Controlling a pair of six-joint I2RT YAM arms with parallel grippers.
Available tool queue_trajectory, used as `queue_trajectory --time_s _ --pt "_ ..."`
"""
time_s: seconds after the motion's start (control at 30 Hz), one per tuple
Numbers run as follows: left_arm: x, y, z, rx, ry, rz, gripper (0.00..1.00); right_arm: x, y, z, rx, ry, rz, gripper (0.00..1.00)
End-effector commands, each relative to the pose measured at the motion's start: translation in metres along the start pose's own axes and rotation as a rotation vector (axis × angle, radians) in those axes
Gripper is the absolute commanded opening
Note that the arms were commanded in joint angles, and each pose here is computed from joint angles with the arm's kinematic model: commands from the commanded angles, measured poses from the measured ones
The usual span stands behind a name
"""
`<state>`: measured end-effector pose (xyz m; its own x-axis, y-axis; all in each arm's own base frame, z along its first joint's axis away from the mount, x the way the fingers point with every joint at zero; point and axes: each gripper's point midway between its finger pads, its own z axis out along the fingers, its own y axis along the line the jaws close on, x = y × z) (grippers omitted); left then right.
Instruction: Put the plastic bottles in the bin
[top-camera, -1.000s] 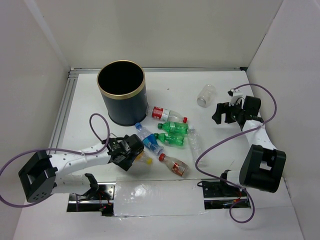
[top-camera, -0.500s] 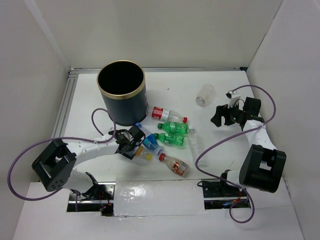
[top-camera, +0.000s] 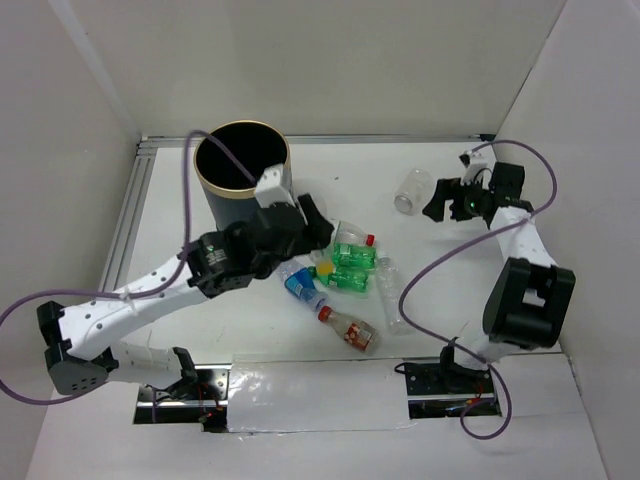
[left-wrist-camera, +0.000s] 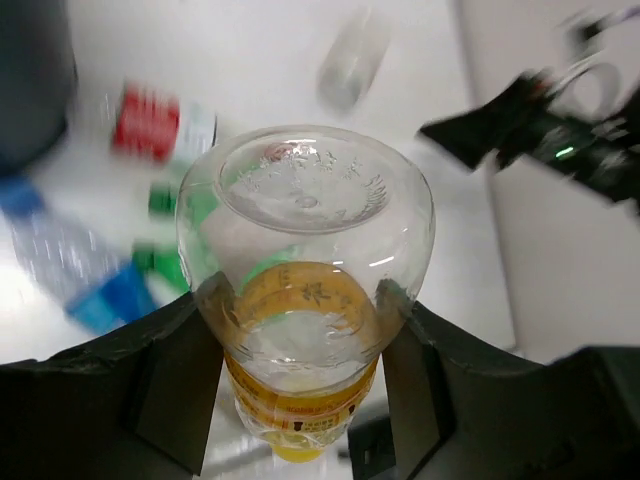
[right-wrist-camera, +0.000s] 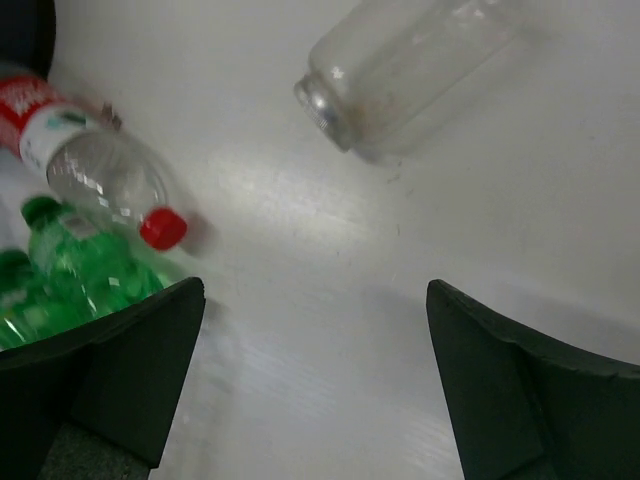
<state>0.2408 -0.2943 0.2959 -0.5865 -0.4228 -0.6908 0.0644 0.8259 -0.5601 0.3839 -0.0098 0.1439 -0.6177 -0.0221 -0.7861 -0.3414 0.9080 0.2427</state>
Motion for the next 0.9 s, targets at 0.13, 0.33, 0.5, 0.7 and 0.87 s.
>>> queue_trajectory --time_s 0.13,0.33,0.5,0.7,0.87 --pt "-0.193 0.008 0.0 -0.113 -0.521 0.182 0.0 -0.064 -0.018 0.069 0.033 -0.013 0.431 0.99" --pt "-0.275 0.075 0.041 -0.279 -0.616 0.074 0.04 -0.061 -0.036 0.12 0.151 0.062 0.552 0.99" --pt "-0.3 0.129 0.072 -0.383 -0.607 0.04 0.1 -0.051 -0.051 0.138 0.202 0.08 0.618 0.99" --pt "-0.281 0.153 0.114 -0.444 -0.476 0.08 0.54 -0.038 -0.056 0.159 0.201 0.102 0.649 0.99" --pt "-0.271 0.131 0.105 -0.413 -0.468 0.149 0.99 -0.033 -0.06 0.18 0.223 0.116 0.659 0.99"
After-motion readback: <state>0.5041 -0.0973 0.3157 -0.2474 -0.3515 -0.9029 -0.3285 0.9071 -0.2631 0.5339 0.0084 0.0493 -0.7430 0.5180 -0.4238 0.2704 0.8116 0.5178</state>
